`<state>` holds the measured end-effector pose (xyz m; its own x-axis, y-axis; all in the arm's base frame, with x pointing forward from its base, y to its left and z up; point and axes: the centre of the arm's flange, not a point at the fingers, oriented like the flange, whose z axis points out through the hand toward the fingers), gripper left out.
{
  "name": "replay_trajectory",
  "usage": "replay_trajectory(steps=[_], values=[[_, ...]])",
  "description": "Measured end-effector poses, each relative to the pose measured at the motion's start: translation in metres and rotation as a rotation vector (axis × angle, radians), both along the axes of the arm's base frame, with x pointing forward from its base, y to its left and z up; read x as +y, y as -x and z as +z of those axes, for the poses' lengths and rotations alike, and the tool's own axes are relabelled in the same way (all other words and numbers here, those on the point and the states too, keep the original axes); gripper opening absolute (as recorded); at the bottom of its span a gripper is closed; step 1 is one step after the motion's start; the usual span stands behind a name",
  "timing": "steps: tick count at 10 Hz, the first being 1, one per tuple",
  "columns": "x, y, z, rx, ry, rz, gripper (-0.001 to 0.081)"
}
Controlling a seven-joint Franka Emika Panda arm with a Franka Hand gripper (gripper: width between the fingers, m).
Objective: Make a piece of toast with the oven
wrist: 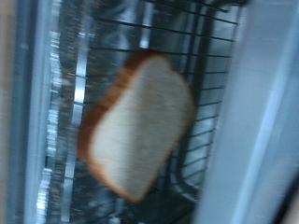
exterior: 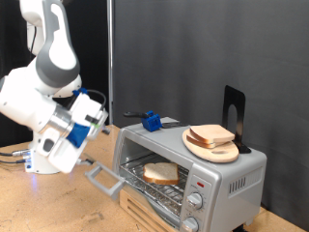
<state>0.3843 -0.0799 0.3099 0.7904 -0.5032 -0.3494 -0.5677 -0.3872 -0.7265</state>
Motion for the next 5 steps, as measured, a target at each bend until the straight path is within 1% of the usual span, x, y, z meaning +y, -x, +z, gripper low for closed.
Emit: replay_trajectory(steps=[2,4,5], values=[[0.019,-0.002,0.022,-0.032,-0.015,0.018,0.0807],[0.037,-0.001,0.042,-0.033,-0.001,0.031,0.0807],[0.043,0.001,0.047,-0.034,0.006,0.035,0.0807]])
